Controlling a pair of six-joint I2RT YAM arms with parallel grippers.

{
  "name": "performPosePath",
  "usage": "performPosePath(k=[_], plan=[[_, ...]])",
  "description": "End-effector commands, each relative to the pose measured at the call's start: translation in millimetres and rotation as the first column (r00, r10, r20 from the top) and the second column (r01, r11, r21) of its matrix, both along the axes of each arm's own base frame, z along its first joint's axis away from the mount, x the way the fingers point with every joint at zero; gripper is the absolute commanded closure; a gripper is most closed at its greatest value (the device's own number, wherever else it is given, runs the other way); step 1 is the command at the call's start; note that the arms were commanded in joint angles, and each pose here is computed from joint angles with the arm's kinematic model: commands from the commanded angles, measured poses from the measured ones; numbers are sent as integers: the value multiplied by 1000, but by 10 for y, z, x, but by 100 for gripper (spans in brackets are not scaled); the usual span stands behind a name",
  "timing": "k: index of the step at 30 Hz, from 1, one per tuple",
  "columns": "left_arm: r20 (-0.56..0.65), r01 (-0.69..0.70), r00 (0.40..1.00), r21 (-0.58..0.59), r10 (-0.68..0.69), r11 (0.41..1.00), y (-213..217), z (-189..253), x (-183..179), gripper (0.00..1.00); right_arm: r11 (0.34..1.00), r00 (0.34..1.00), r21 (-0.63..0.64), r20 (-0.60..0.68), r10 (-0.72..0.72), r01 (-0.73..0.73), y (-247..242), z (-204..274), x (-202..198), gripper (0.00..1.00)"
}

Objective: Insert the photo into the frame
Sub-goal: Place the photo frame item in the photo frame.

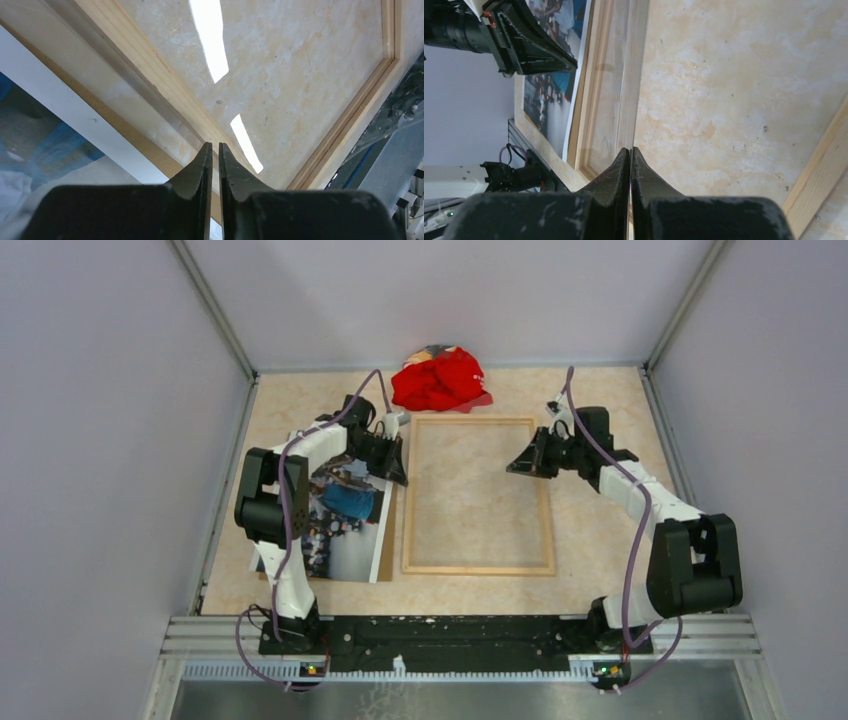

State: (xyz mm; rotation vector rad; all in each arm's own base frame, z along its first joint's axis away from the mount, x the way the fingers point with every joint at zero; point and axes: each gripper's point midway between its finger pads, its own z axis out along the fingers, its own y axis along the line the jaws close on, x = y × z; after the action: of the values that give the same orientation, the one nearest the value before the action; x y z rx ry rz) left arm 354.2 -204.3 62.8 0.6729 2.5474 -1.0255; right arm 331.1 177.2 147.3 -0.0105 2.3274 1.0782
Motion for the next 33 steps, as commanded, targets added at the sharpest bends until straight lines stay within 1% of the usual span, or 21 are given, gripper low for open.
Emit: performPosePath(k=[1, 14, 21, 27, 33], plan=[[45, 8, 999, 10, -9, 1000, 20, 113, 62, 85, 1000, 999, -15, 52, -14, 15, -53, -5, 86, 100], [30, 3, 1000, 14, -4, 1000, 23, 58, 55, 88, 996, 995, -11, 35, -92, 92, -222, -138, 137, 100], [17, 5, 1000, 13, -6, 1000, 28, 6, 14, 90, 994, 993, -2, 24, -111, 111, -240, -217, 153, 100], [-15, 10, 1000, 15, -10, 1000, 22, -129, -43, 91, 995, 995, 24, 22, -99, 99, -206, -233, 121, 100], [-44, 17, 999, 16, -16, 1000, -8, -267, -74, 93, 993, 988, 111, 141, -60, 45, -103, 41, 110, 100]])
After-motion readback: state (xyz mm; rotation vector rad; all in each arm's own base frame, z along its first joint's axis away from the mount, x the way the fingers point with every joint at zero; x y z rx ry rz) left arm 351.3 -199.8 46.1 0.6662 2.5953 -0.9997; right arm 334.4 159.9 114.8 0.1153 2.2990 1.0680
